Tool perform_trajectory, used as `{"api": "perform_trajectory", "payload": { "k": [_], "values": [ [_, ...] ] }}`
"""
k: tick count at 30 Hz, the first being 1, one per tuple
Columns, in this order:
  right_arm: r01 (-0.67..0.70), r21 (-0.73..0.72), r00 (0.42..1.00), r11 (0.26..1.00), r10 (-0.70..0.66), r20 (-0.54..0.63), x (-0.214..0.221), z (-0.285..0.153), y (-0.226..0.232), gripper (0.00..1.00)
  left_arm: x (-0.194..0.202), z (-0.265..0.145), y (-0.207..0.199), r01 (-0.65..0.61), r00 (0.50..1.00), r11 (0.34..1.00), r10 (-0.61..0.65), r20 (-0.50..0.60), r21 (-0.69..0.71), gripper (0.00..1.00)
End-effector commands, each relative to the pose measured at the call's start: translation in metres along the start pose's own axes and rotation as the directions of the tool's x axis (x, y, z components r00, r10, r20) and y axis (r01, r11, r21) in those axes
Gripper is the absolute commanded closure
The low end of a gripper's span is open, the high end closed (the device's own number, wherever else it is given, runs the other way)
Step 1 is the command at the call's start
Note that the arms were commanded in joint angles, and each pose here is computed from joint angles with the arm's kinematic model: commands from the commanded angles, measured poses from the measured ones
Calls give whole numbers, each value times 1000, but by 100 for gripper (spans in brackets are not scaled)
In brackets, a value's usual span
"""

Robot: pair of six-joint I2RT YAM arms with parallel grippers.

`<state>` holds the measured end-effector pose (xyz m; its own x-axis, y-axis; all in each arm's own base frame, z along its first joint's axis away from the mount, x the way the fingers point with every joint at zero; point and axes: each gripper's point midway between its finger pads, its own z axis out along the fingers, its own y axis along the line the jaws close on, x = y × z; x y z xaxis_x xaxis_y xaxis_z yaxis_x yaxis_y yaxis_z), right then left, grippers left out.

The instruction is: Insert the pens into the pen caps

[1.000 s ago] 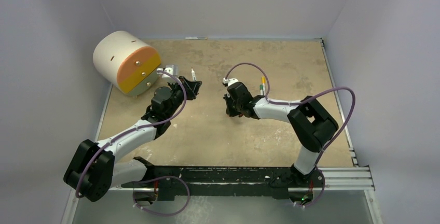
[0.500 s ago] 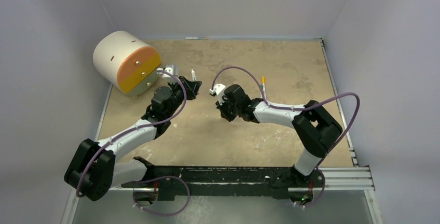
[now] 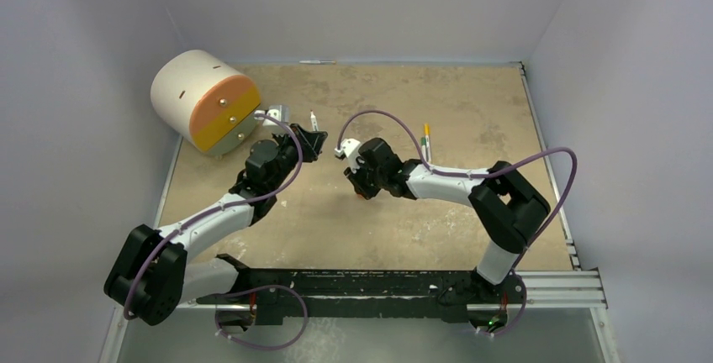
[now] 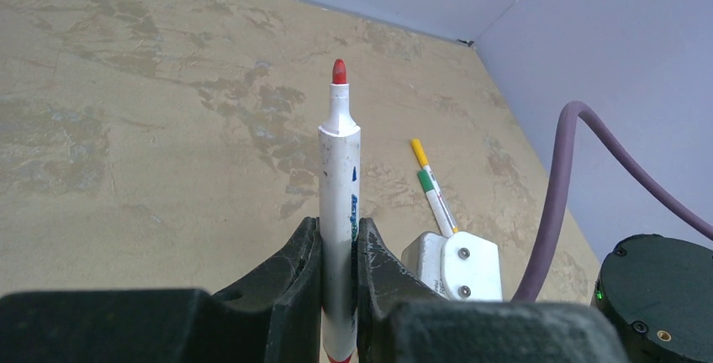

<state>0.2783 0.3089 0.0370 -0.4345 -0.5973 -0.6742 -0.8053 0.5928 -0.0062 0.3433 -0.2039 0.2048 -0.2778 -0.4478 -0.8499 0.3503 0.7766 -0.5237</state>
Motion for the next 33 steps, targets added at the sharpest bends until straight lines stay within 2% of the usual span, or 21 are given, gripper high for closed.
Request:
{"api": "perform_trajectory", "payload": {
  "k": [1,3,5,7,10,12,13,14,15,16,17,21,27,33],
  "values": [
    [-56,25,996,998,54,66,-27,-9,-2,72,-13,1,-6,4,999,999,-6,46,32,100],
    [-160,81,986,984,155,57,-27,-11,-8,73,-13,1,-7,7,999,999,-9,47,33,100],
    [-317,154,948,936,316,33,-20,-12,-14,72,-12,1,-6,12,999,999,-13,45,32,100],
    [-415,232,909,880,409,79,-23,-16,-21,58,-13,2,-6,20,999,999,-21,48,29,100],
    [-515,212,857,831,487,171,-33,-25,-12,40,-11,4,-5,32,998,999,-34,46,26,100],
    [-584,207,810,785,548,208,-36,-29,-5,37,-10,5,-5,39,998,999,-41,44,26,100],
    [-629,217,776,746,588,228,-34,-30,-4,41,-10,5,-5,46,998,999,-47,44,24,100],
    [-677,245,736,694,628,254,-31,-32,-5,50,-11,5,-4,54,997,998,-55,47,20,100],
    [-718,281,696,637,662,279,-26,-32,-7,51,-12,5,-3,65,997,998,-65,51,12,100],
    [-750,320,659,579,697,284,-16,-32,-9,38,-12,5,-1,77,995,997,-77,55,0,100],
    [-771,354,629,530,720,293,-11,-32,-10,31,-14,4,0,89,994,996,-88,62,-12,100],
    [-790,444,567,422,778,270,4,-23,-9,22,-19,1,4,136,988,990,-132,84,-47,100],
    [-818,453,497,353,831,251,9,-10,0,27,-24,-2,6,146,985,987,-139,100,-65,100],
    [-809,476,495,345,836,237,6,-7,1,37,-23,-3,7,138,987,988,-131,92,-75,100]
  ]
}}
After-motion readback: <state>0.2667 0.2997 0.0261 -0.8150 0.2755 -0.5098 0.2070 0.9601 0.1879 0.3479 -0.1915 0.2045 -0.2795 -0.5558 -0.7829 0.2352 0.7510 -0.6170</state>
